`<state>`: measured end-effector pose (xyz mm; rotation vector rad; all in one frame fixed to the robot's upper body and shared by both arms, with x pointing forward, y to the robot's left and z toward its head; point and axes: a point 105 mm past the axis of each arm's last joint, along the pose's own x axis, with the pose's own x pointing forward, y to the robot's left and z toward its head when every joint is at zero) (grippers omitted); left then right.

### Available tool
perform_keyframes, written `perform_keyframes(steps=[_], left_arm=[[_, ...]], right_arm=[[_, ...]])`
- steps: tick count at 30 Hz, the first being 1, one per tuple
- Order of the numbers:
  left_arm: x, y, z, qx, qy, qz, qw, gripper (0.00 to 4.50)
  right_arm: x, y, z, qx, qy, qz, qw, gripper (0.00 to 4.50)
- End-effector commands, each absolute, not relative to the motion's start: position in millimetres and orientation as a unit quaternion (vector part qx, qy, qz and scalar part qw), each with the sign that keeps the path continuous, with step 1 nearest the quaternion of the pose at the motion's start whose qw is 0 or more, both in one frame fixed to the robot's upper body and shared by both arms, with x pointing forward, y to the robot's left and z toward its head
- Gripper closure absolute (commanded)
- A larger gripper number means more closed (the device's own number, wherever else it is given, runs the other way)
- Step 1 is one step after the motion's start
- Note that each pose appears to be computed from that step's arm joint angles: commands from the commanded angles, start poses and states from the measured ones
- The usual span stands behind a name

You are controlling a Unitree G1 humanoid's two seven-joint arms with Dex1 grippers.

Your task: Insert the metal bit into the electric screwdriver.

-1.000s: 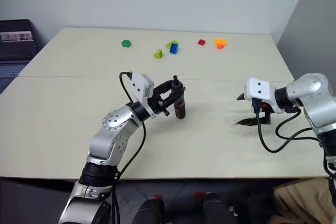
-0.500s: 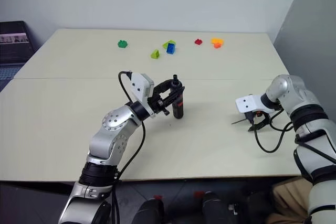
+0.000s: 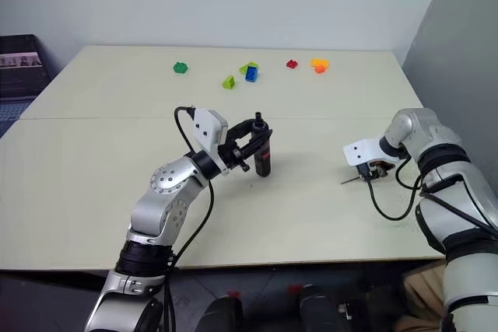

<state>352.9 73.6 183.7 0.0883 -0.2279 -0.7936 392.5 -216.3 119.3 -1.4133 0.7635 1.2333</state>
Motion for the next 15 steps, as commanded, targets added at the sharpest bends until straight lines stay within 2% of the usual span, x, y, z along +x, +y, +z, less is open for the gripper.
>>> perform_keyframes(steps=[1,4,9,15], left_arm=[[351.4,80.5,193.5,0.054,-0.132,-0.37,0.918,2.86],[351.1,80.6,193.3,0.055,-0.132,-0.369,0.918,2.86],[351.6,81.9,197.1,0.049,-0.137,-0.362,0.921,2.86],[349.9,86.1,217.9,0.022,-0.16,-0.339,0.927,2.86]], right_arm=[[394.7,-218.8,120.9,-0.596,0.32,0.508,0.532,3.77],[393.5,-217.7,120.5,-0.593,0.319,0.514,0.532,4.47],[393.6,-216.4,126.6,-0.583,0.306,0.517,0.547,4.5],[397.2,-199.9,158.9,-0.546,0.234,0.531,0.604,4.5]])
